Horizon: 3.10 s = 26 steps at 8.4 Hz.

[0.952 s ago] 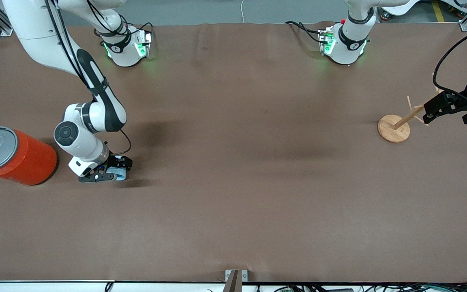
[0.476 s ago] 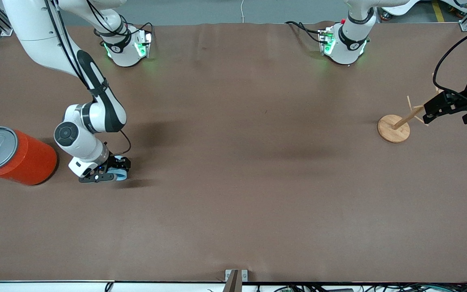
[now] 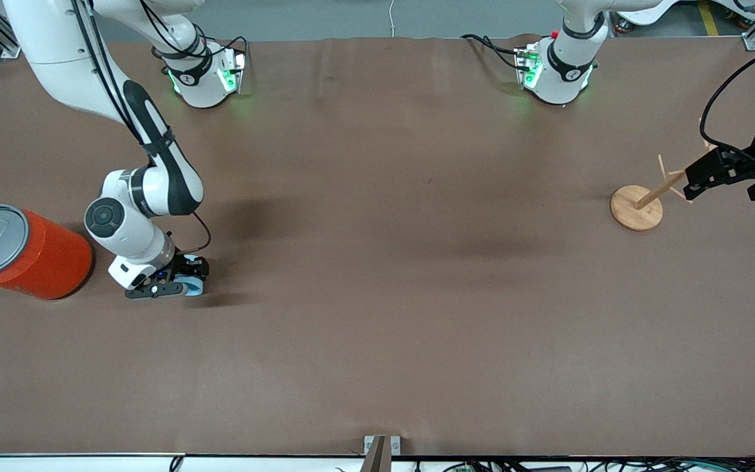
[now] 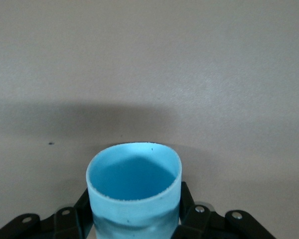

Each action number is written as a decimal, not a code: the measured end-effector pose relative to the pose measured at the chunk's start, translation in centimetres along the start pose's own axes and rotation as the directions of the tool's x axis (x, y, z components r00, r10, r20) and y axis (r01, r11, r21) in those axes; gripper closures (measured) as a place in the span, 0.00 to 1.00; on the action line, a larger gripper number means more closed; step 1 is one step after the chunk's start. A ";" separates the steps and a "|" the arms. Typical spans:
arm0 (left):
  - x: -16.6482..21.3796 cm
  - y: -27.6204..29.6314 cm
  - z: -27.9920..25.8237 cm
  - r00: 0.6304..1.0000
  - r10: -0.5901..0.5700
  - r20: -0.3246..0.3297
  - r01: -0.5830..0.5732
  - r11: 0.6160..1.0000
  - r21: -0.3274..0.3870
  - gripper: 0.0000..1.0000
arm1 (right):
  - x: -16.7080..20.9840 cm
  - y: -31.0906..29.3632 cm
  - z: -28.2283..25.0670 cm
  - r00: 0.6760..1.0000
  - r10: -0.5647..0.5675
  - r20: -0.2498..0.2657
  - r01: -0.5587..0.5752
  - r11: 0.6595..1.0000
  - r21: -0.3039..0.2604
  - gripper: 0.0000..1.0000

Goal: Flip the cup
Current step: 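Close the right gripper around the light-blue cup, then lift the cup with the right gripper and carry it toward the table middle, then tilt the cup sideways with the right gripper while the left gripper approaches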

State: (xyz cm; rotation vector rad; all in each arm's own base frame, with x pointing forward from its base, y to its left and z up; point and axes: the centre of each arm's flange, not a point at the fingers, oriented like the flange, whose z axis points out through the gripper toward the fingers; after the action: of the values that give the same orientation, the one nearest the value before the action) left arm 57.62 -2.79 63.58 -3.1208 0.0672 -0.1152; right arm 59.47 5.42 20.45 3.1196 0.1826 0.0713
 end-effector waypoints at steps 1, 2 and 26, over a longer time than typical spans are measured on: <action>0.0 0.0 0.0 1.000 0.000 0.000 0.000 1.000 0.000 0.00 | 0.8 -1.3 -2.1 0.999 -0.031 0.041 0.031 0.999 0.006 0.33; 0.0 0.0 0.0 1.000 0.000 0.000 0.000 1.000 0.000 0.00 | 1.8 -4.0 -5.8 0.995 -0.080 0.058 0.079 0.997 0.013 0.33; 3.1 7.4 11.3 0.976 0.101 0.193 -0.081 0.991 -0.106 0.00 | -2.7 -50.0 -2.5 0.206 -0.977 -0.053 0.957 0.212 -0.198 0.33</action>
State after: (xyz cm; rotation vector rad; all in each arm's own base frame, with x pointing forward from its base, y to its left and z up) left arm 61.26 -10.13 52.37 -3.1993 0.2190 0.2065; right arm 50.90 54.83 21.87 2.1992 2.0023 0.2978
